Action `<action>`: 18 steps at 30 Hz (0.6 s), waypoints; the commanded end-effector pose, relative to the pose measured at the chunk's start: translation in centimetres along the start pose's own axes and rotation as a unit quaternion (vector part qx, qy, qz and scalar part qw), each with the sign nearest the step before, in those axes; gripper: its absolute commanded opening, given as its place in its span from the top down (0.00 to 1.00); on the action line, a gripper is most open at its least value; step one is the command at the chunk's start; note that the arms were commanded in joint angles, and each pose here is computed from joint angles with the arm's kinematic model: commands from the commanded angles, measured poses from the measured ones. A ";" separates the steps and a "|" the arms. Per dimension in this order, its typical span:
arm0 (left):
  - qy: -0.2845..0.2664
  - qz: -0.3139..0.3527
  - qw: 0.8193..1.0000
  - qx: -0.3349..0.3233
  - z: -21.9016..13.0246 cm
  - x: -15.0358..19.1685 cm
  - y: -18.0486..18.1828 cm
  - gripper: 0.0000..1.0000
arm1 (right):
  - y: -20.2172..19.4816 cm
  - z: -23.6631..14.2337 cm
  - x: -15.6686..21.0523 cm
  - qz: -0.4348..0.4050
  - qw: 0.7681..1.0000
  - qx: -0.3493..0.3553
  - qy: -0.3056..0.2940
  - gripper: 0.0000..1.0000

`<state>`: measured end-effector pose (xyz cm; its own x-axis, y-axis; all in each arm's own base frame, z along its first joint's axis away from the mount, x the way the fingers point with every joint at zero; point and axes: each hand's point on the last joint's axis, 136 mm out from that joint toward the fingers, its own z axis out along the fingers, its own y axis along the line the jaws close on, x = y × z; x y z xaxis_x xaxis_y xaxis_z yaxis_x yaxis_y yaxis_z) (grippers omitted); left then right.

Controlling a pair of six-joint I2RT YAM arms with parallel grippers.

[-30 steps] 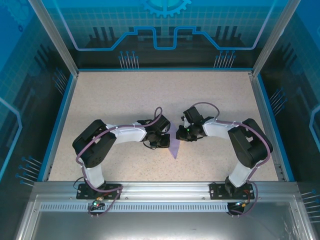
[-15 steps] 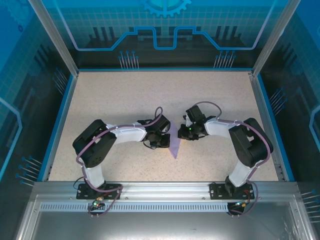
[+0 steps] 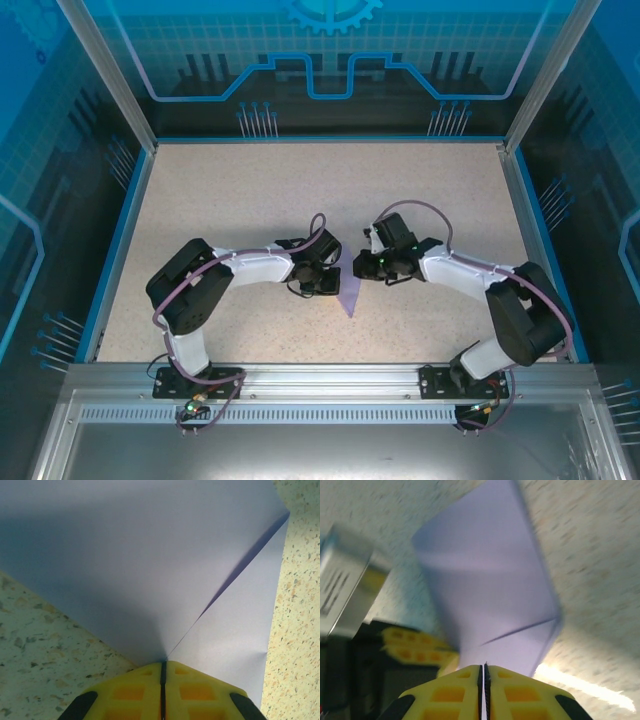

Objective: Fold a paper plane with a square sheet of paper (pick it up from the middle)
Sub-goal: Third fold the triangle at the center of the table.

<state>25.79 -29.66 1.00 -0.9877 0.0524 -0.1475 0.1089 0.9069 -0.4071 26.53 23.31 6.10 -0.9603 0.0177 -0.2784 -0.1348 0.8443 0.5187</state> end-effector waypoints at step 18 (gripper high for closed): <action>0.058 -0.013 0.992 -0.108 2.7 3.5 6.0 0.91 | -0.9 2.4 7.4 0.018 0.996 0.005 0.082 0.90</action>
<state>25.80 -29.69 0.99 -0.9885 0.0544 -0.1409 0.1073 0.9093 -0.4020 20.80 23.79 1.98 -0.9899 -0.0339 -0.1376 -0.1001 0.8546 0.5096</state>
